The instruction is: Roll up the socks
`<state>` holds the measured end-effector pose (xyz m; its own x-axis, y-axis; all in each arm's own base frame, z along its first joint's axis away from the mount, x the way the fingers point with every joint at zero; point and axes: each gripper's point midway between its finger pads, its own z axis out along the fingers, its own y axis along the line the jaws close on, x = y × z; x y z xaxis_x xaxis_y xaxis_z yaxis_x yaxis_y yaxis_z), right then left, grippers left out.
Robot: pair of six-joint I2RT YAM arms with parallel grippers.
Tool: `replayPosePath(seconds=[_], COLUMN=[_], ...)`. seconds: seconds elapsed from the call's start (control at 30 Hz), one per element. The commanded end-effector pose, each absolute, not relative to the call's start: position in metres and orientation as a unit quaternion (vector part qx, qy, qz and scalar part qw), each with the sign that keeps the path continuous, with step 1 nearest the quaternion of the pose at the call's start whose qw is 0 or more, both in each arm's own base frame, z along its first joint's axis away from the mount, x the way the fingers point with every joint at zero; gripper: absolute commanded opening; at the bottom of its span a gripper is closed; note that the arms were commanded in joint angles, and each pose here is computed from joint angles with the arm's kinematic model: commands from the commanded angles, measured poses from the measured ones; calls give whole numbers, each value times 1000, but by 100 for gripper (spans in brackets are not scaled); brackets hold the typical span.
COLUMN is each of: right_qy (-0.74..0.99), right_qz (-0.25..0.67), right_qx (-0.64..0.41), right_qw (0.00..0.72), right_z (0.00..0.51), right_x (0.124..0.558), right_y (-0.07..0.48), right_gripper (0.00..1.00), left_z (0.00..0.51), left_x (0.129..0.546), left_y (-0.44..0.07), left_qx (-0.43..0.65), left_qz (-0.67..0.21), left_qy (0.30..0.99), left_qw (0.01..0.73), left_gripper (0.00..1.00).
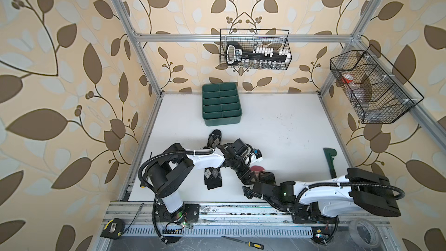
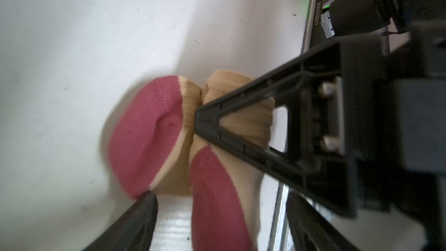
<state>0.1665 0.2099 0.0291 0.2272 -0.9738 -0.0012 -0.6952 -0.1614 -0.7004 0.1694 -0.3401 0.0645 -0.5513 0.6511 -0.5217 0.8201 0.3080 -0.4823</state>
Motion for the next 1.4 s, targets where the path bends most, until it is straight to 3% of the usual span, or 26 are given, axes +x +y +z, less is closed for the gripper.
replayPosePath(seconds=[0.0,0.07,0.27,0.5,0.7,0.83,1.17,1.37], right_qy=[599,607,640,684,707,716,672,644], right_qz=[-147,-123,-54,39,115,179,357,412], right_qx=[-745,-748,-749,-725,-698,-671,-577,-547], right_qw=[254,238,165,78,22,65,296,341], right_z=[17,13,-3,-9,7,40,205,263], right_x=[146,140,126,110,106,119,182,206], right_y=[214,214,211,209,215,233,254,255], right_gripper=[44,43,41,43,41,40,40,40], left_z=[105,132,224,291,317,311,307,324], left_x=[207,234,288,268,232,209,161,140], left_y=[-320,-306,-247,-206,-193,-199,-206,-204], left_qx=[439,417,358,384,378,401,441,452], left_qz=[-342,-322,-234,-143,-176,-220,-302,-329], left_qy=[806,808,778,719,680,675,640,600], left_qw=[200,265,461,562,603,579,552,573], left_gripper=[91,98,99,99,99,99,99,98])
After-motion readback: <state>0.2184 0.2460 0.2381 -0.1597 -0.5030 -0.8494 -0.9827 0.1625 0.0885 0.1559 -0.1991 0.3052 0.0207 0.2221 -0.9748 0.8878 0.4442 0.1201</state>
